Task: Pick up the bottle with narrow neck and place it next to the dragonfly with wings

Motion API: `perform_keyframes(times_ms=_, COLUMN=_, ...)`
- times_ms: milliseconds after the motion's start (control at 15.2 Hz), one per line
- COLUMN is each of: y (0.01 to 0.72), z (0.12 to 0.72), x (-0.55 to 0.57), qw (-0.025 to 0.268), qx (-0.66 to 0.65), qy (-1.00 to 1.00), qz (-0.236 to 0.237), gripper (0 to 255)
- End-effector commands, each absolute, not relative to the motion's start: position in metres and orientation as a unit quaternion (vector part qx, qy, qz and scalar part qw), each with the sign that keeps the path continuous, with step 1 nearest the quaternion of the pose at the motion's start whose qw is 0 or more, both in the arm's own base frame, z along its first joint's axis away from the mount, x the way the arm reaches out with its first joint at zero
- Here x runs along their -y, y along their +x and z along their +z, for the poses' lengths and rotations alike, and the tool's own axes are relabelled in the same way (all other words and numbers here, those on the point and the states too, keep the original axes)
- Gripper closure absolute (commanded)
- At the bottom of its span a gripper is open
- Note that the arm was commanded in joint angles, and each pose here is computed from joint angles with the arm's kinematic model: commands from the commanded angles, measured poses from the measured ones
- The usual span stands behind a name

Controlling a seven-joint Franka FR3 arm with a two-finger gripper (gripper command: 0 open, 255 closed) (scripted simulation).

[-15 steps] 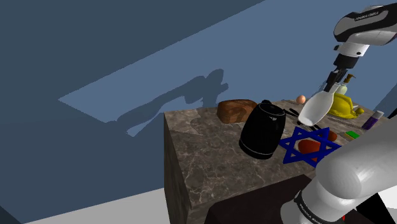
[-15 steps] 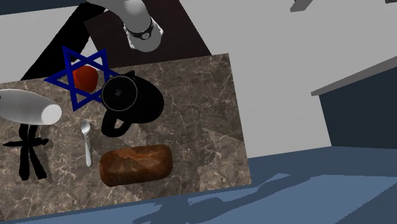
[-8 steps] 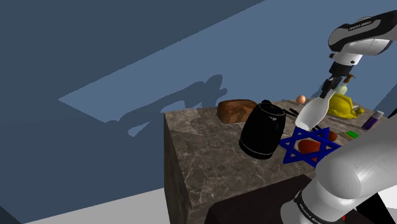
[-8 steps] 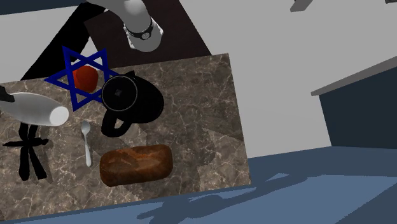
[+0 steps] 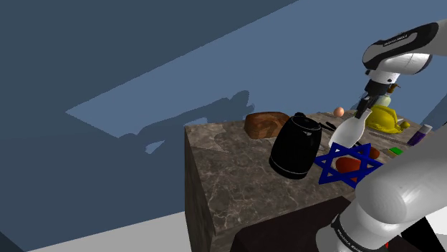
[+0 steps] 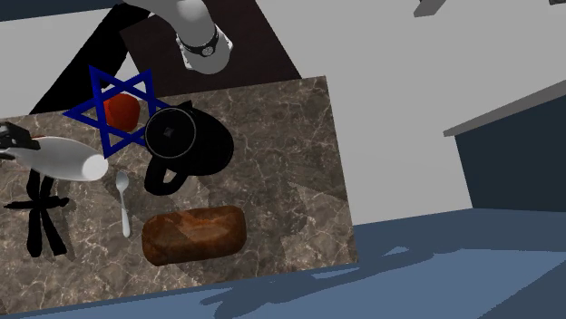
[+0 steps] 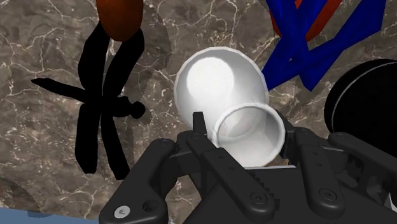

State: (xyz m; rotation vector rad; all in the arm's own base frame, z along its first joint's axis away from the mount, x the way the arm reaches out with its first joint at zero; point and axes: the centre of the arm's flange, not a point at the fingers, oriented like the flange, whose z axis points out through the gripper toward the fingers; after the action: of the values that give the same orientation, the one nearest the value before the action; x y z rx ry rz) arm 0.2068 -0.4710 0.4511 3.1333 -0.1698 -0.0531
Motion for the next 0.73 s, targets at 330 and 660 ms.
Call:
perform_keyframes(times_ms=330, y=0.2058, z=0.4326, x=0.4709, qw=0.002, qx=0.054, qy=0.998, qz=-0.017, gripper=255)
perform_keyframes(times_ms=660, y=0.2058, z=0.4326, x=0.4709, qw=0.002, qx=0.054, qy=0.998, qz=-0.017, gripper=255)
